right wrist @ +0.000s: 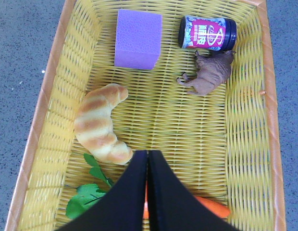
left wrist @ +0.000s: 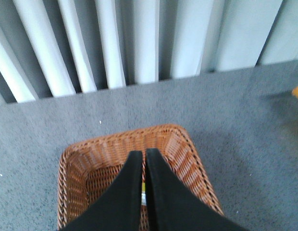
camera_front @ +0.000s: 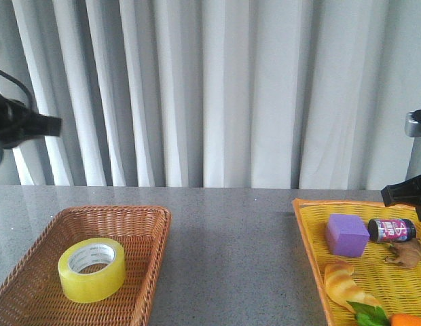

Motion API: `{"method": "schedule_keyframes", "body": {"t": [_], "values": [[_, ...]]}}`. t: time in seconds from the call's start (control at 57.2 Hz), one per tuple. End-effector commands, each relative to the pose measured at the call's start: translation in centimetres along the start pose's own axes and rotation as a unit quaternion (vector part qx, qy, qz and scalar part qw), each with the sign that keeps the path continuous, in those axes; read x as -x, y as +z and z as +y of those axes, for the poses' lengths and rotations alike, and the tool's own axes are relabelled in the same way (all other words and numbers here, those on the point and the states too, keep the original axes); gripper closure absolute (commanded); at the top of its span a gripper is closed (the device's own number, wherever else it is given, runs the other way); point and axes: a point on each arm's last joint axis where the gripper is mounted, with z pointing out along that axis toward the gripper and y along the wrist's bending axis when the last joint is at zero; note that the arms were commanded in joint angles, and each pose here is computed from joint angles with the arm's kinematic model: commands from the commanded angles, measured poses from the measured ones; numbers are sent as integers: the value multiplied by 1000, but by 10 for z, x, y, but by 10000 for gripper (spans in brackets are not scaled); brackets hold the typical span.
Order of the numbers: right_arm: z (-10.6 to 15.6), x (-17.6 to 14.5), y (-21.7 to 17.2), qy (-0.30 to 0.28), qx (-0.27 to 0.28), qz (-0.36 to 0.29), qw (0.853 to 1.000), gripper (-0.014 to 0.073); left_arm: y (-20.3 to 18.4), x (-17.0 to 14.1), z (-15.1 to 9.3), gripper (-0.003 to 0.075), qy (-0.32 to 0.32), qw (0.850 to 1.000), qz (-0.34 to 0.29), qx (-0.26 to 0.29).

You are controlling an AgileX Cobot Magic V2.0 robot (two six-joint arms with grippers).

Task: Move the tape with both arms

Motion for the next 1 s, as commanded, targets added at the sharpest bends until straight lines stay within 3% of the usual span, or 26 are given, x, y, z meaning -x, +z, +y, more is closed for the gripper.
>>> {"method": "schedule_keyframes", "body": {"t": [0.0, 0.7, 0.84, 0.98], "values": [[-4, 7, -20, 2, -5, -53, 999, 602, -43, 21, -5, 727, -4, 997, -81, -8], [-4, 7, -20, 2, -5, -53, 999, 602, -56, 21, -6, 727, 0, 996, -88, -9], [-4, 7, -20, 2, -5, -53, 999, 602, -94, 20, -2, 727, 40, 991, -125, 32], [-4, 7, -20, 2, -5, -53, 999, 602, -141, -14, 1, 727, 75, 980, -172, 68]]}}
